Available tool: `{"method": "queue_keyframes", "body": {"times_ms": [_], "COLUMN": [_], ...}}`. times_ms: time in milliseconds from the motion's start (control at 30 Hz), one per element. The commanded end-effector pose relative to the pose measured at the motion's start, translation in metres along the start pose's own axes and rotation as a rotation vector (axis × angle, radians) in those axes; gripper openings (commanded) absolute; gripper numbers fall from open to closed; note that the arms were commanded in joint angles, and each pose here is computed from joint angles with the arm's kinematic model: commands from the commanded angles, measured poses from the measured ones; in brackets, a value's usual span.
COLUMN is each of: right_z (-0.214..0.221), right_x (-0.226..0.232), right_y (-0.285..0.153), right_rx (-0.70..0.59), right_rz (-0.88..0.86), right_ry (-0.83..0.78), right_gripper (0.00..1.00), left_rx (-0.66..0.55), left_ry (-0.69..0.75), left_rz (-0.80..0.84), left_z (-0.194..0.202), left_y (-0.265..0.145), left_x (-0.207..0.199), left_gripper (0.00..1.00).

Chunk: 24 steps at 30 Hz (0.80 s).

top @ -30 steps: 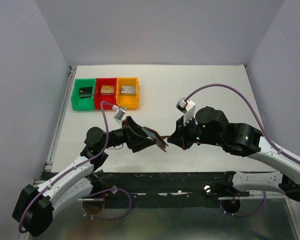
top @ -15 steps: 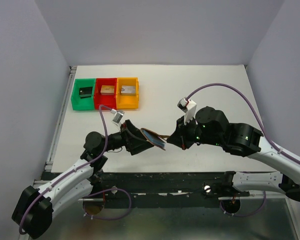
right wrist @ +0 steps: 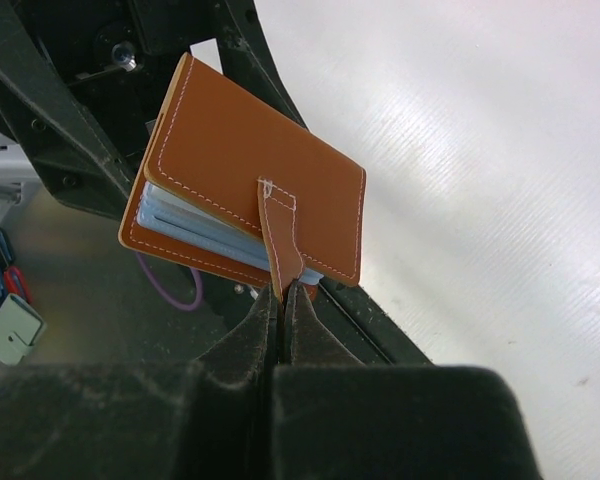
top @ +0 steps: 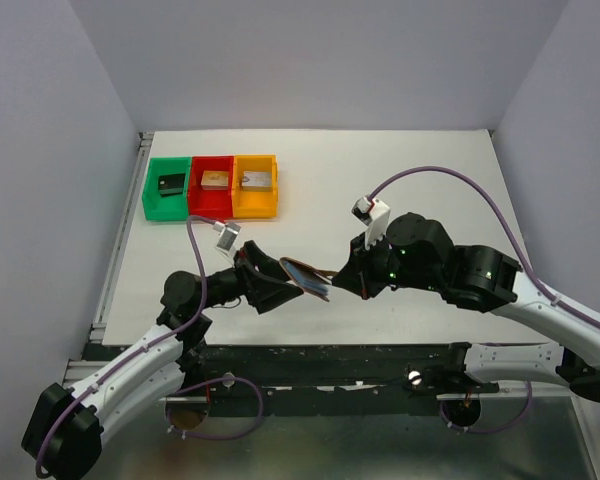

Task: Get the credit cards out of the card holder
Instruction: Open the card holder.

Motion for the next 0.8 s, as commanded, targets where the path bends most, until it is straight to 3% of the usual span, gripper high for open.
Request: {"method": "queue_keyframes", "body": {"times_ms": [0,300,533,767], "right_z": [-0.006,-0.006,-0.006,-0.007], "right_x": [0.002,0.002,0.004,0.005], "right_y": [-0.002,-0.005,0.000,-0.002], "right_rx": [-0.027,-0.032,-0.022,-0.026], "right_rz": [-0.005,-0.005,-0.028,-0.043], "right_ry": [-0.002,-0.005,-0.005,-0.006], "right_gripper": [0.00,0.00,0.00,0.00], "left_rx": [-0.055,-0.129,-0.120,-0.084], "left_ry": [0.023,0.061,0.082,0.091], "left_rz": [0.019,0.017,0.047,0.076], "left_z": [-0.004,-0.003,-0.001,0.002], "left_y": [-0.002,-0.012,-0.012,-0.011], "left_x": [-0.005,-0.012,-0.012,-0.010], "left_gripper": [0.99,0.99,0.99,0.80]}}
Point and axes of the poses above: each gripper's point midway between its finger pads, its own y axis out along the fingers, its own x axis along the line the jaws close on, z = x × y, the point moved 10 cm from there along -y, back along the fingers, and after that the axes turned 1 degree about -y, right-handed, at the moved point
